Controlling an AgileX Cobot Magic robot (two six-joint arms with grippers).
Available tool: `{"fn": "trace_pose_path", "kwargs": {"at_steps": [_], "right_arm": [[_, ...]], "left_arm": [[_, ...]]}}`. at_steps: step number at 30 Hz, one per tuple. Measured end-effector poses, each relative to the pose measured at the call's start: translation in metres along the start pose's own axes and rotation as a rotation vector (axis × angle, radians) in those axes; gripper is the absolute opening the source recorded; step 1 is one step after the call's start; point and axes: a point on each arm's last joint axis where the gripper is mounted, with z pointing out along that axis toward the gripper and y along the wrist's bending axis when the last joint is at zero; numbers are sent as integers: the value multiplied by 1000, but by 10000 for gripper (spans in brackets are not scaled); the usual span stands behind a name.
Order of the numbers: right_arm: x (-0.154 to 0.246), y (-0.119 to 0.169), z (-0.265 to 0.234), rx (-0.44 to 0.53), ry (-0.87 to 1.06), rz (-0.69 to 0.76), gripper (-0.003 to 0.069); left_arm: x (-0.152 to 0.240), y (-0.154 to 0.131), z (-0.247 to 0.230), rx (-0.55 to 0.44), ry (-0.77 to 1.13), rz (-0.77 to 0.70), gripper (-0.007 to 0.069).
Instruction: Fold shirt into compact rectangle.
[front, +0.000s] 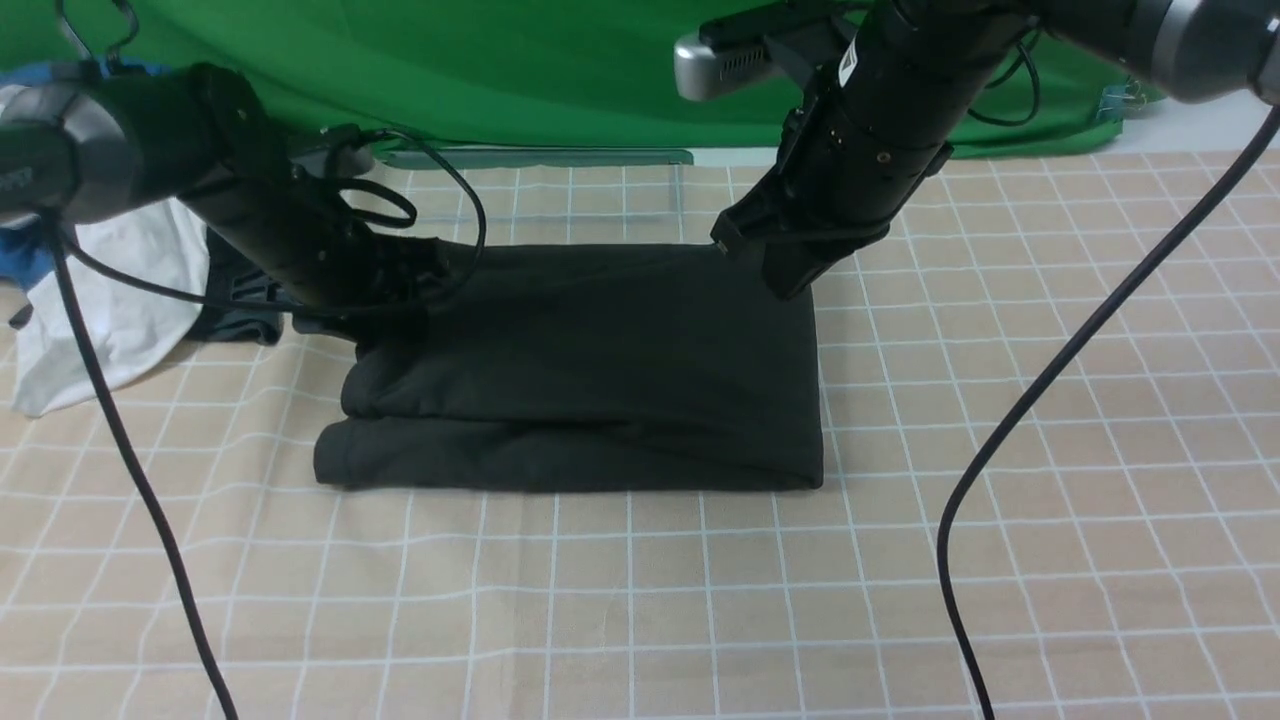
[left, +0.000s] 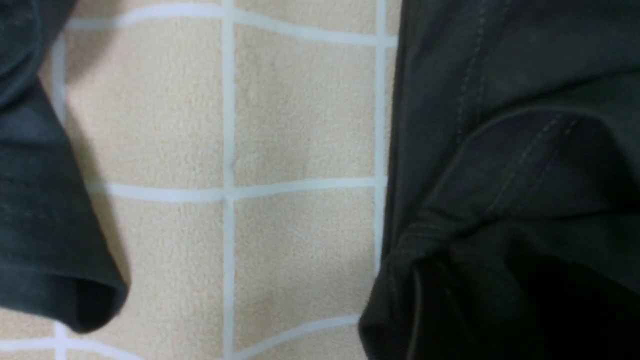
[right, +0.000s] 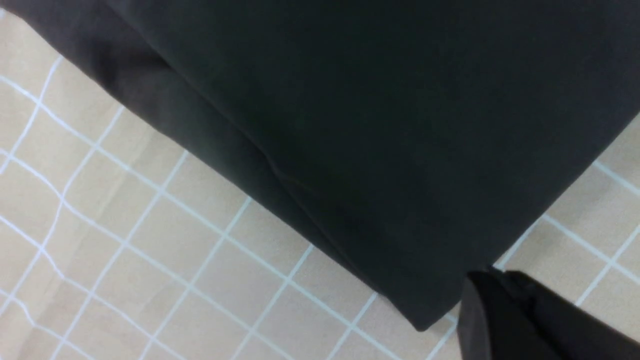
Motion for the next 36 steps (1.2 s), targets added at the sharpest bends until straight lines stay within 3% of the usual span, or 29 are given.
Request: {"fn": "trace_pose_path", "kwargs": {"at_steps": [5, 15, 23, 26, 32, 36], "right_arm": [[0, 0, 0, 0, 0, 0, 36], [-2, 0, 0, 2, -26, 0, 36], [-5, 0, 0, 4, -50, 0, 36], [-5, -1, 1, 5, -54, 0, 36], [-5, -1, 6, 5, -45, 2, 36], [-5, -3, 4, 22, -26, -5, 36]], "left_arm": [[-5, 0, -3, -6, -25, 33, 51], [-21, -12, -55, -17, -165, 174, 36], [-25, -9, -45, -31, -197, 185, 40], [-26, -5, -31, -46, -195, 185, 74], [-28, 1, -18, -80, -212, 206, 307], [-24, -2, -31, -79, -174, 217, 380]]}}
